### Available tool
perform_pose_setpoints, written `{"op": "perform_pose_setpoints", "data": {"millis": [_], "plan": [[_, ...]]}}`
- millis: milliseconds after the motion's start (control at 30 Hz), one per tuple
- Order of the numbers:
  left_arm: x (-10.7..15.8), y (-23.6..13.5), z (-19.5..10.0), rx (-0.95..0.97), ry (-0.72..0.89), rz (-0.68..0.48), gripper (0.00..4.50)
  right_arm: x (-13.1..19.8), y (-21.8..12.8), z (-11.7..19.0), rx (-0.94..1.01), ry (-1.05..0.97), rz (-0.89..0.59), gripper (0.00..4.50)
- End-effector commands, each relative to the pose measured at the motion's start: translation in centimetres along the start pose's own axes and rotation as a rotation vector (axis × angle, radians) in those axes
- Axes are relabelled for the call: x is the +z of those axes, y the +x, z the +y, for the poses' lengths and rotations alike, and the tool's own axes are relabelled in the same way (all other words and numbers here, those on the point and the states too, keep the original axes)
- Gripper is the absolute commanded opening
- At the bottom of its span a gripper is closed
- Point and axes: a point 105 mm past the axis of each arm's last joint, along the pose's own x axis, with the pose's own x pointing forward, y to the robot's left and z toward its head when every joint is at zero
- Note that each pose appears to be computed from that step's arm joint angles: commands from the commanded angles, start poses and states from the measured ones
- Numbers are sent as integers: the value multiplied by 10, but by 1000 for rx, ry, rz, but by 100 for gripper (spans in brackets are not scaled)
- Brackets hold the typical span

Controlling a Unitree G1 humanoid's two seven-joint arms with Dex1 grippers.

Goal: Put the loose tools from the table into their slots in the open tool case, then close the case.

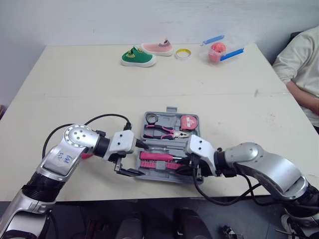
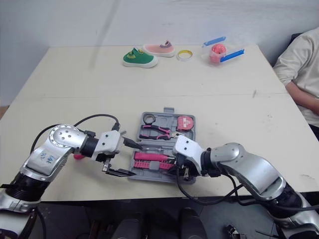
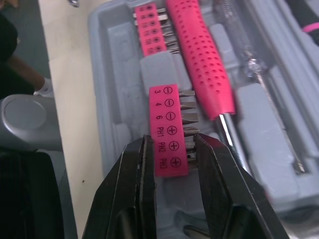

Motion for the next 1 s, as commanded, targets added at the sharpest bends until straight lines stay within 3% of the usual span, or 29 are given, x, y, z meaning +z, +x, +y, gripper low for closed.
{"op": "perform_pose_setpoints", "data": {"millis": [33, 267, 1000], "plan": [[10, 0, 2, 9, 36, -20, 450, 4, -2, -3, 6, -63, 20, 80], [18, 4, 4, 4, 49, -40, 450, 0, 3, -8, 28, -92, 80, 80], [18, 7, 3, 4, 49, -48, 450, 4, 10, 2, 97, -118, 83, 80]]}}
